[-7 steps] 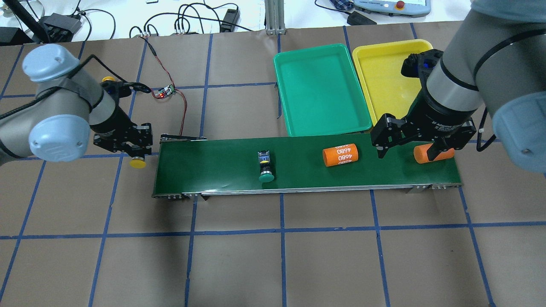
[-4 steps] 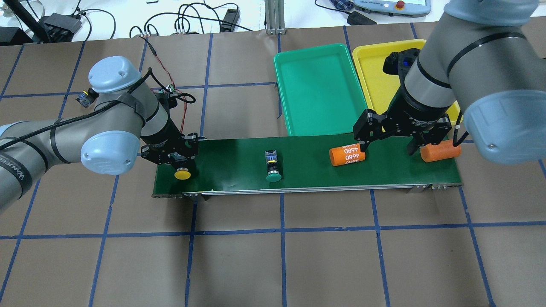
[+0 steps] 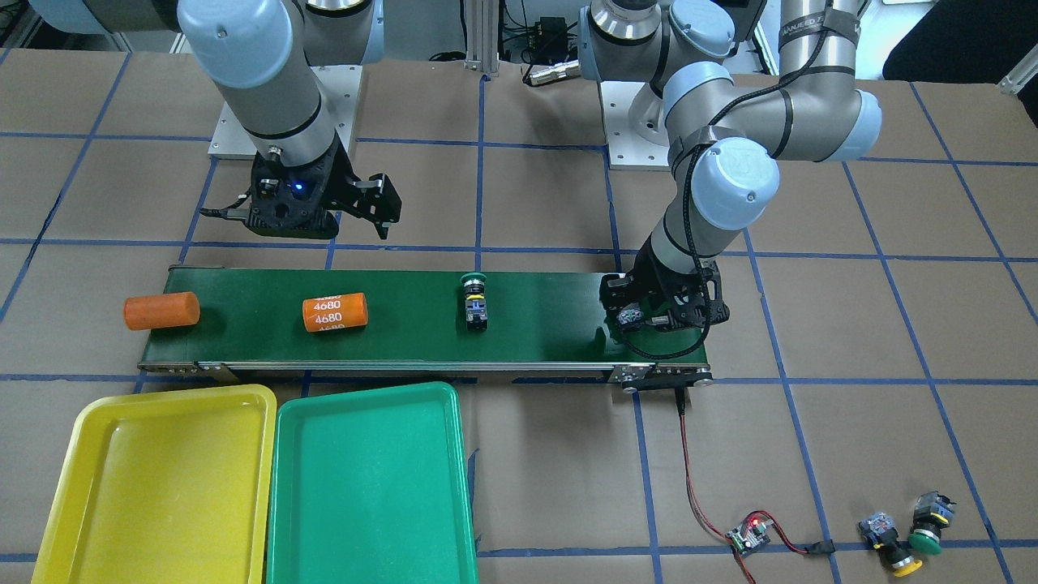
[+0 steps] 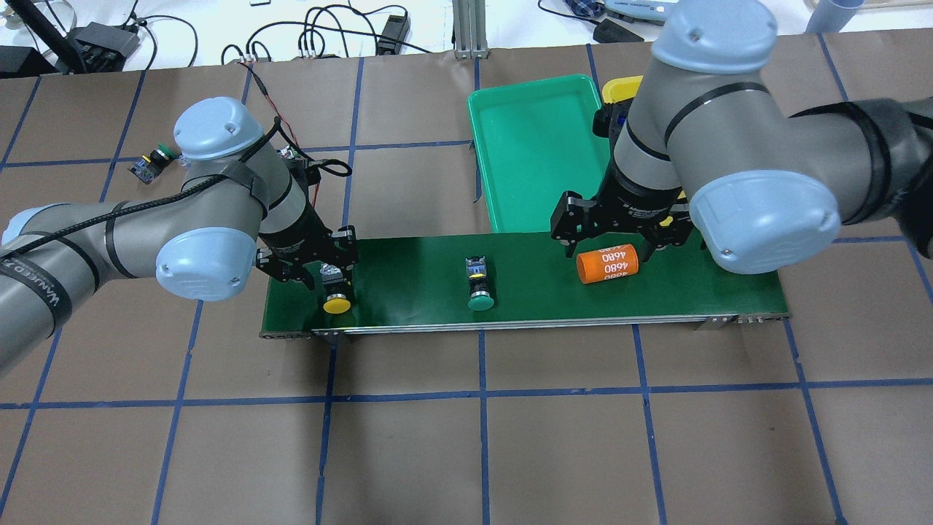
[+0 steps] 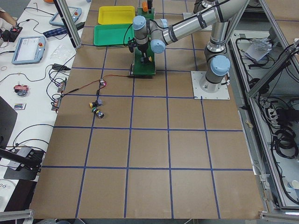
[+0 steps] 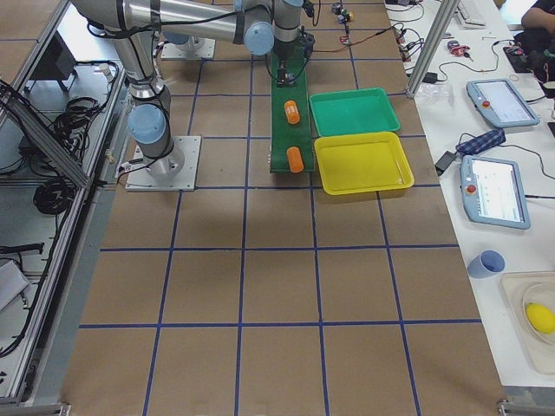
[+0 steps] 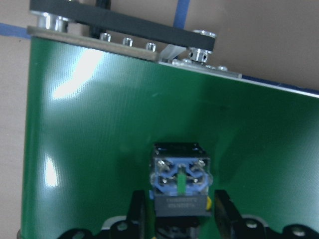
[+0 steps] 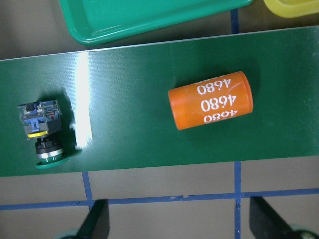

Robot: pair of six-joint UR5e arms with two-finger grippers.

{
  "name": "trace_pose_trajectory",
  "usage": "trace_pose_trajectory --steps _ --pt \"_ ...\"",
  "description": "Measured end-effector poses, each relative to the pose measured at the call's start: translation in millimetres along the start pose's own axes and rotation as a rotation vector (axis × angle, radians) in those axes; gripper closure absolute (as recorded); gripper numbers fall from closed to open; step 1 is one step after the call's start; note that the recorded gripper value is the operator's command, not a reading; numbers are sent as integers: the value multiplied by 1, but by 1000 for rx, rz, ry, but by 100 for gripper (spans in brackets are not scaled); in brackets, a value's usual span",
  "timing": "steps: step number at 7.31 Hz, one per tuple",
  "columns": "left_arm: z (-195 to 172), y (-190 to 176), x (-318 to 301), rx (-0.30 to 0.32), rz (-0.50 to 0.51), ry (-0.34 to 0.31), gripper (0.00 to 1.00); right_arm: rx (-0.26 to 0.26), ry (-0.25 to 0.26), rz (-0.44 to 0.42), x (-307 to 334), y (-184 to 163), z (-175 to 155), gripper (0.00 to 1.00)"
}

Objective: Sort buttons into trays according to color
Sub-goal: 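Place the yellow-capped button on the belt while the right gripper grasps the green-capped button, then lift the green-capped button into the green tray with the right gripper while the left grasps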

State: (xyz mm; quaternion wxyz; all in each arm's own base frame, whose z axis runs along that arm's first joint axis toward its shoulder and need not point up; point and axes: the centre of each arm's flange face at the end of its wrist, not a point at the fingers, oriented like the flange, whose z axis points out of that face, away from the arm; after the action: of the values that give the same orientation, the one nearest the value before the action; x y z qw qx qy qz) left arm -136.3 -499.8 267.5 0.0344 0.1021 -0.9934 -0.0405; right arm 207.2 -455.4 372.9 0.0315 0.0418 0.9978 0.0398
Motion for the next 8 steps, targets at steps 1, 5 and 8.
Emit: trace_pose_trajectory --steps 1,5,8 --pt "-26 -14 -1 39 14 8 0 -8 8 11 -9 -2 10 0" --pt "-114 -158 -109 65 162 3 0 12 15 4 -44 -7 38 0" --pt "-74 -261 -197 125 15 1 0 7 19 -25 -64 -13 65 0"
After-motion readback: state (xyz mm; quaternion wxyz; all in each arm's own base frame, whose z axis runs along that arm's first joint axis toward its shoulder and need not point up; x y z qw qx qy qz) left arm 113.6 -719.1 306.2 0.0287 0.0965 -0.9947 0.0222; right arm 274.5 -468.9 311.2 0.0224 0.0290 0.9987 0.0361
